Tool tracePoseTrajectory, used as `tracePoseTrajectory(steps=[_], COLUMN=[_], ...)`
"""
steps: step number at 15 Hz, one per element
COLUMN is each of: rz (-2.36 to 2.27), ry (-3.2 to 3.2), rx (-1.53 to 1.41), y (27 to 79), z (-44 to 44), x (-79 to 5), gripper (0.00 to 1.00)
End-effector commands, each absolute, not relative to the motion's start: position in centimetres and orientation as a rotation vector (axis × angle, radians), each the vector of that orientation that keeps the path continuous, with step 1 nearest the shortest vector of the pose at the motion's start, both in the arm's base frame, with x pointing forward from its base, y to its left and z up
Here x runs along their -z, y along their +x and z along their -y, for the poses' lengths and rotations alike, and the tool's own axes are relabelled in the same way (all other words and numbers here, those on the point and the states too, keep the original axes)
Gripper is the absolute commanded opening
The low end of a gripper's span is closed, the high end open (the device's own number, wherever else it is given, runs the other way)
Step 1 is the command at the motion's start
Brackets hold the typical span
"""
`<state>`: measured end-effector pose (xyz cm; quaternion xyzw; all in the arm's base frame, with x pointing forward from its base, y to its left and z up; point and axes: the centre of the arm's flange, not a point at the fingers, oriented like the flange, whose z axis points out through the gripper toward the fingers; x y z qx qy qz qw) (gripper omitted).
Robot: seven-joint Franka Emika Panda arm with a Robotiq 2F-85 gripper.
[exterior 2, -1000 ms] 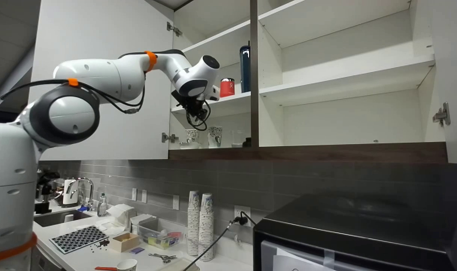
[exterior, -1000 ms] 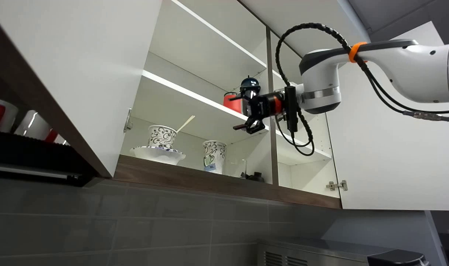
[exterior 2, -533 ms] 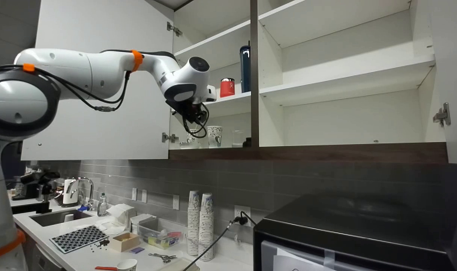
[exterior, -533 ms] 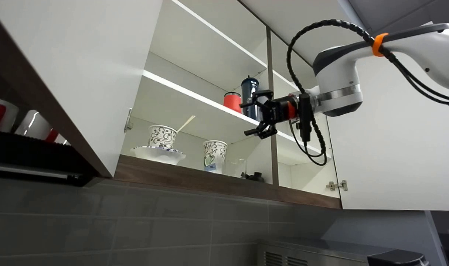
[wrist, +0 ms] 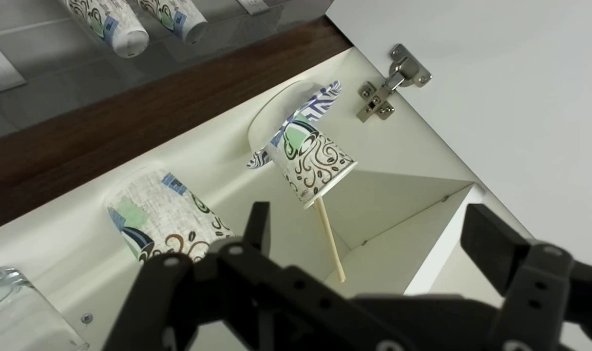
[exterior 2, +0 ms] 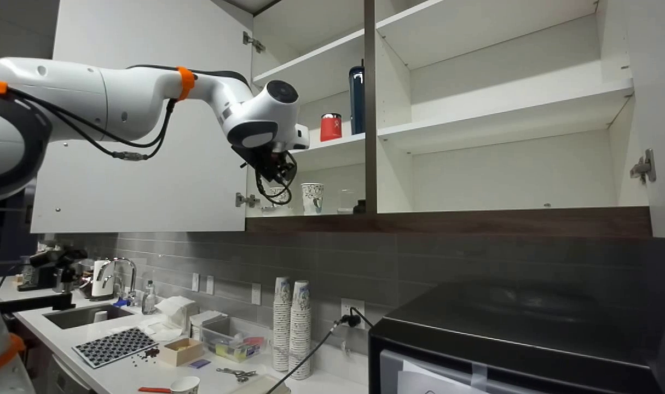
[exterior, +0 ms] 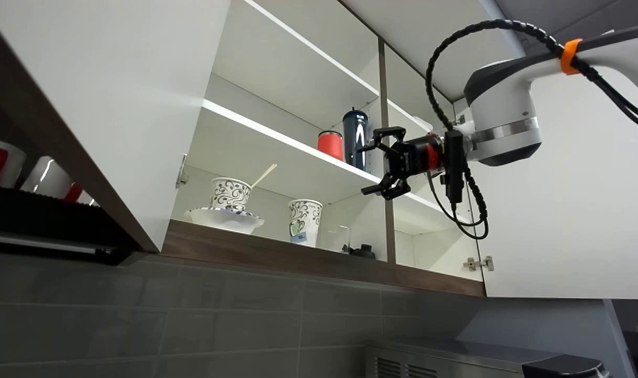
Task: Put the chopsticks in the cup, then put the bowl in the top cabinet
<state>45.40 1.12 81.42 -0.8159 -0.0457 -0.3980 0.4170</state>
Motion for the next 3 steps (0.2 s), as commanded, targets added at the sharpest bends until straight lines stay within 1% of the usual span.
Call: tracePoseTrajectory(steps=[1, 3], rz=[0.114, 0.114], ry=[-2.048, -2.048], rx=[0.996, 0.995], y=[45.54, 45.58], z=[-1.14, -1.16], x=[-81.31, -81.27], gripper=[1.0, 1.0])
